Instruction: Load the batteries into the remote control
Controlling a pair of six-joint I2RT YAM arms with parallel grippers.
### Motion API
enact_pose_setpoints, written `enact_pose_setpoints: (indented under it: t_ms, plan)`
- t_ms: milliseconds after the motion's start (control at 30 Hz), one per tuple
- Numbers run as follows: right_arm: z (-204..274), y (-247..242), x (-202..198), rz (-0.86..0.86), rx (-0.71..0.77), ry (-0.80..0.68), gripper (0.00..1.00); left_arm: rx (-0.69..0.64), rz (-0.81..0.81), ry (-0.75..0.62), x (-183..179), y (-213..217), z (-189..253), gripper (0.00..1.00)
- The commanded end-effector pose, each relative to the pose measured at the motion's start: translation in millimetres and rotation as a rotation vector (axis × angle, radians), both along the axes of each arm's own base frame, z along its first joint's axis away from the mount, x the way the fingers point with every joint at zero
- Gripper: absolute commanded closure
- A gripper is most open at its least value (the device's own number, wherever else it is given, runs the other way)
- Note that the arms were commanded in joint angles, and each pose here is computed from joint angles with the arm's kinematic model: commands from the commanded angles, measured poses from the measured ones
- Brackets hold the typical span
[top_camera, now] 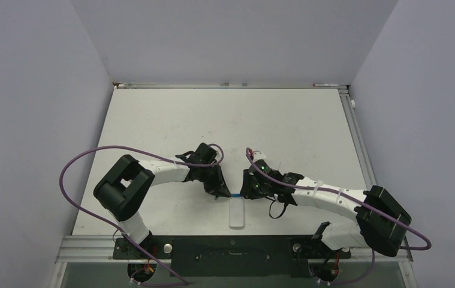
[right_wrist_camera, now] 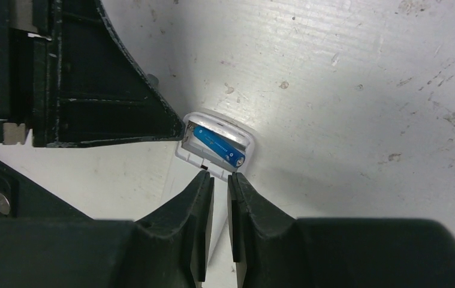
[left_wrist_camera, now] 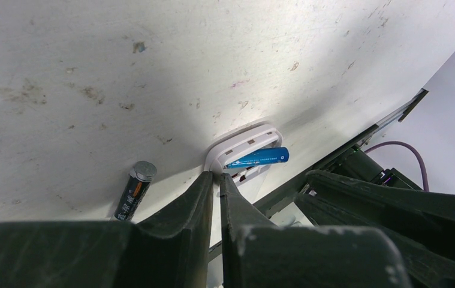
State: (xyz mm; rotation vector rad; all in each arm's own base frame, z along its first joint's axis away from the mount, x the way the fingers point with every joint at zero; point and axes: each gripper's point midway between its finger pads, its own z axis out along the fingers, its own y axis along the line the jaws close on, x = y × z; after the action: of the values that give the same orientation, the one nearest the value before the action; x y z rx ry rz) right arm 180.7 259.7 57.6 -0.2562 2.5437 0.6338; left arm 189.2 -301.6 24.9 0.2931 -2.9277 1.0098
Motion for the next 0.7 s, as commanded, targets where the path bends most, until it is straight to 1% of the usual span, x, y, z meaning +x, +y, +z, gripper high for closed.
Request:
enact_pose_setpoints:
  t_ms: [0,433,667]
  plan:
    - [1.9,7.0,8.6,-0.035,0.028,-0.009,0.84,-0.04,-0.002,-0.045,7.5,-8.6,10.5,0.95]
    - [-1.2,5.1,16.1,-0.074,-0.01,-0.006,0.86,-0.045,0.002,-0.046,4.8,-6.7,11.6,0.95]
    - [1.1,8.7,18.5,-0.077,-0.001,-0.008,0.88,-0.049,0.002,-0.047,4.1,-6.5,12.6,0.95]
